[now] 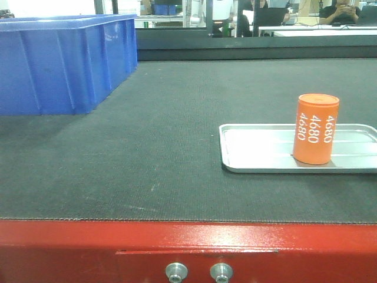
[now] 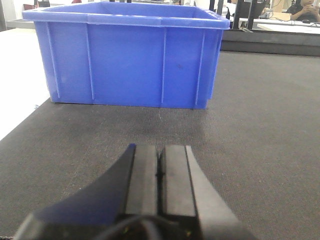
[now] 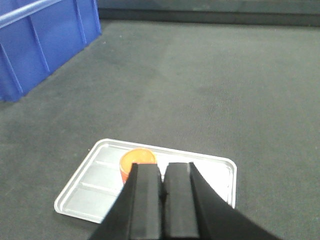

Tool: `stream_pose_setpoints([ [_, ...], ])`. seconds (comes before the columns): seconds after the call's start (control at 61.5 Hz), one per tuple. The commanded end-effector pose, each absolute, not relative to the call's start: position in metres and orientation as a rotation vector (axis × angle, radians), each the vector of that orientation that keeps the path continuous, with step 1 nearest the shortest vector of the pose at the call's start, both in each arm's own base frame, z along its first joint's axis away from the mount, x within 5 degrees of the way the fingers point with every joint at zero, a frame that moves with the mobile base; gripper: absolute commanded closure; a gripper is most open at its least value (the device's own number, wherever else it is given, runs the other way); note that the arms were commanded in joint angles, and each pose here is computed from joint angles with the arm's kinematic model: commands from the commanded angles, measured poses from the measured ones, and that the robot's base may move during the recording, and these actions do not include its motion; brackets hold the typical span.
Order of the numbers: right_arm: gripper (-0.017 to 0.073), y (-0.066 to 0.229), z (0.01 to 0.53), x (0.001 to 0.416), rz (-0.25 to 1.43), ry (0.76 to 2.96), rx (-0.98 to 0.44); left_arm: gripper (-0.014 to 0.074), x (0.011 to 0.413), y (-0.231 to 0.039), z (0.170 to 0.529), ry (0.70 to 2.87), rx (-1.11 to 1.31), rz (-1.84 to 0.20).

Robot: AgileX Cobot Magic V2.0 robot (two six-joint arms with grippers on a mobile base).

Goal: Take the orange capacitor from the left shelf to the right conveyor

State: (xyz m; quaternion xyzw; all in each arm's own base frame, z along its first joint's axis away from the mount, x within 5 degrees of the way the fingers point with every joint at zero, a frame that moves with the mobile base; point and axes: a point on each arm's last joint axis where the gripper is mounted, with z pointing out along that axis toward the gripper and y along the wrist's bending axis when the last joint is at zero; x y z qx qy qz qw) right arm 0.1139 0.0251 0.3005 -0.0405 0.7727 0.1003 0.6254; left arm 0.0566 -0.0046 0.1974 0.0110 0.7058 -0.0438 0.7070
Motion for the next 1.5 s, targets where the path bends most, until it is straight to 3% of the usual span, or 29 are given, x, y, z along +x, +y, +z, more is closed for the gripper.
stream_pose_setpoints([
  [0.0, 0.0503, 0.026, 0.321, 0.114, 0.247, 1.659, -0.098, 0.072, 0.055, -0.004, 0.208, 1.462, 0.02, -0.104],
  [0.391, 0.0503, 0.026, 0.321, 0.114, 0.247, 1.659, -0.099, 0.072, 0.055, -0.004, 0.208, 1.462, 0.02, -0.104],
  [0.586, 0.0503, 0.015, 0.322, 0.101, 0.215, 1.611, -0.005, 0.072, 0.055, -0.004, 0.208, 1.462, 0.02, -0.104],
  [0.895, 0.0503, -0.004, 0.254, 0.066, 0.044, 1.553, 0.141, 0.072, 0.055, -0.004, 0.208, 1.462, 0.02, -0.104],
  [1.155, 0.0503, -0.005, 0.207, 0.055, 0.011, 1.475, 0.144, 0.072, 0.055, -0.004, 0.208, 1.462, 0.02, -0.104],
  [1.481, 0.0503, -0.005, 0.207, 0.055, 0.01, 1.47, 0.143, 0.072, 0.055, -0.004, 0.208, 1.462, 0.02, -0.104],
])
